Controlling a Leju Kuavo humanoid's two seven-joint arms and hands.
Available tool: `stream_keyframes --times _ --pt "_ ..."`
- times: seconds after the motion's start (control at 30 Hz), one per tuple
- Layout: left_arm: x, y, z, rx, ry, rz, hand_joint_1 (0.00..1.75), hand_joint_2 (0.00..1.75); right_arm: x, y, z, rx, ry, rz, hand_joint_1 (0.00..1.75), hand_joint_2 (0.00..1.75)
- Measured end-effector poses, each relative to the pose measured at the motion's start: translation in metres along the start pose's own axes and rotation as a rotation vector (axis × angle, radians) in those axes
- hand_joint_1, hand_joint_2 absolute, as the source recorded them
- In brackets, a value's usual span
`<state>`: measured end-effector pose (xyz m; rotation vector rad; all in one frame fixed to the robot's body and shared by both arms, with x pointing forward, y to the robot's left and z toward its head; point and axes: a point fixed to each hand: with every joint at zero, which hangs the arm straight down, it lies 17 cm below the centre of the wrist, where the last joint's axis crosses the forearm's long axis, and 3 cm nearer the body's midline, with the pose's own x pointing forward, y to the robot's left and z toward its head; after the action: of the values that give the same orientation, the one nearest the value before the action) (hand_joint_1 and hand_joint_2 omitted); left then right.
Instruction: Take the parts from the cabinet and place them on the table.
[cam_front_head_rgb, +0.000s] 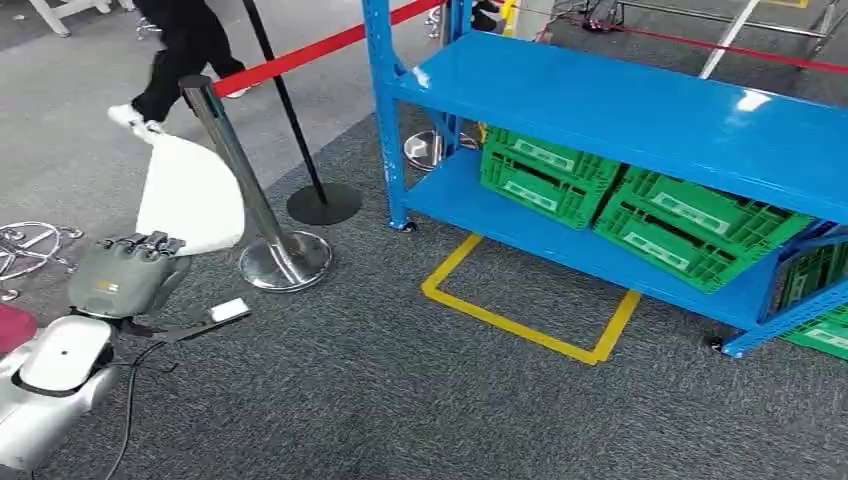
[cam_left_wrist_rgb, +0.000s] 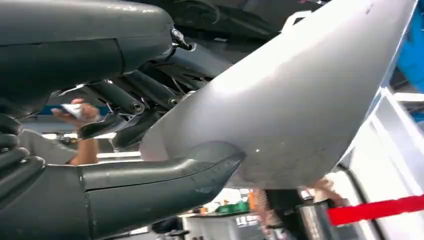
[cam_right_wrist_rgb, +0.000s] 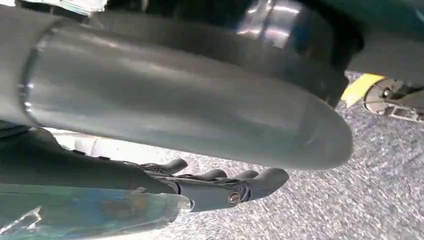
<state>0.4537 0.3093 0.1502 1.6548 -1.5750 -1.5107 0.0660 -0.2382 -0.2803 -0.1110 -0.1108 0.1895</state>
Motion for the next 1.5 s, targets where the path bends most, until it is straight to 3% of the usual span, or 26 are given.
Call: stream_keyframes --times 0.93,1.5 --pt "-0.003 0.013 -0.014 0.023 -0.023 0.005 1.75 1.75 -0.003 0.002 0.0 0.006 0.021 -0.006 0.0 0.0" --pt "-0.017 0.004 0.023 -0.016 -0.006 0.005 1.75 1.75 -0.002 0.01 0.002 0.015 0.014 0.019 0.0 0.0"
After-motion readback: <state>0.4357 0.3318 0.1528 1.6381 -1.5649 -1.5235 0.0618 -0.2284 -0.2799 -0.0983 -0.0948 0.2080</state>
